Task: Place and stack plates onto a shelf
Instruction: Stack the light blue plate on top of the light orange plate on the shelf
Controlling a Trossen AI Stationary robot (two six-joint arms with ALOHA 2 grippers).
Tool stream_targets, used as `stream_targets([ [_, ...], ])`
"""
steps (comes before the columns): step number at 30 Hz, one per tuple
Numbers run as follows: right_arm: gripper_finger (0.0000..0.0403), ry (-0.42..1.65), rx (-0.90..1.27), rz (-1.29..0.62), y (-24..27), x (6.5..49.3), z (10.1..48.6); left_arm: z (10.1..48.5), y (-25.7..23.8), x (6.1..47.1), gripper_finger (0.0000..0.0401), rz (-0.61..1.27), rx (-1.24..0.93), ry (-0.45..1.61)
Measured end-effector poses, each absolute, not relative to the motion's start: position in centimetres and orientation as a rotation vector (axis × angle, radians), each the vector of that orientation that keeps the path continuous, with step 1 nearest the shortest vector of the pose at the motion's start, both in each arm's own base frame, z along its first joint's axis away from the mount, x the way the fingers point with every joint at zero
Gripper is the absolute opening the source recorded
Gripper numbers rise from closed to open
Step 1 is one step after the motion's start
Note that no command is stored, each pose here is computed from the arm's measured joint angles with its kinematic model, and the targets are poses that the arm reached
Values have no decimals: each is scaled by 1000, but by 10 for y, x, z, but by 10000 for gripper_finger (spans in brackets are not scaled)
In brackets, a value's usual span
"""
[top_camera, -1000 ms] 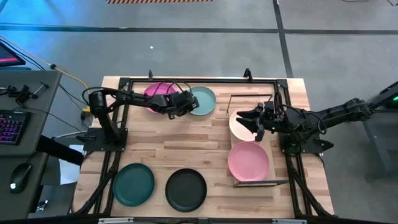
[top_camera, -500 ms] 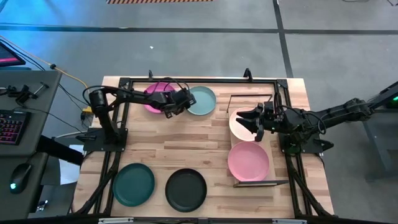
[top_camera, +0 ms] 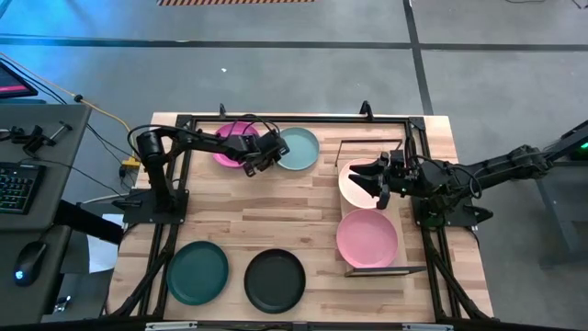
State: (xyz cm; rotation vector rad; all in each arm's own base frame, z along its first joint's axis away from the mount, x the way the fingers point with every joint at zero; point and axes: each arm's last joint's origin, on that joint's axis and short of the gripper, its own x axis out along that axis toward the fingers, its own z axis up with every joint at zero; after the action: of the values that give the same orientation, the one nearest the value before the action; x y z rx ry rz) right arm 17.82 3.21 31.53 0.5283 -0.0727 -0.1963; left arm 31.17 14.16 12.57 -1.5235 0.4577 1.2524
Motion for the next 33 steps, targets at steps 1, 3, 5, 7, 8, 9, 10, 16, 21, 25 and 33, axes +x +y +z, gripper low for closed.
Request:
stream_targets([
  [1, 160, -73, 528, -196, 32, 178, 315, 126, 142, 311, 94, 1253, -1514, 461],
  [3, 160, -73, 528, -196, 32, 178, 315, 125, 142, 310, 63, 1255, -1497, 474],
  [5, 160, -73, 529, -196, 32, 178, 315, 125, 142, 311, 26, 1248, -1486, 482],
  [7, 160, -73, 529, -196, 32, 178, 315, 124, 142, 311, 8, 1235, -1485, 490],
  [8, 160, -74, 536, -196, 32, 178, 315, 124, 142, 311, 9, 1235, -1485, 491],
  [9, 160, -75, 550, -195, 32, 178, 315, 125, 142, 311, 9, 1227, -1473, 499],
  [10, 160, -76, 563, -195, 32, 178, 315, 128, 142, 309, 9, 1213, -1457, 517],
  [16, 160, -85, 594, -192, 32, 178, 316, 167, 142, 294, 4, 1106, -1279, 571],
  [21, 160, -88, 620, -191, 32, 178, 316, 216, 128, 273, 3, 975, -1078, 603],
  [25, 160, -92, 658, -189, 32, 178, 316, 242, 93, 255, 2, 862, -956, 733],
  [33, 160, -71, 647, -242, 31, 177, 325, 254, 16, 264, 1, 737, -941, 708],
])
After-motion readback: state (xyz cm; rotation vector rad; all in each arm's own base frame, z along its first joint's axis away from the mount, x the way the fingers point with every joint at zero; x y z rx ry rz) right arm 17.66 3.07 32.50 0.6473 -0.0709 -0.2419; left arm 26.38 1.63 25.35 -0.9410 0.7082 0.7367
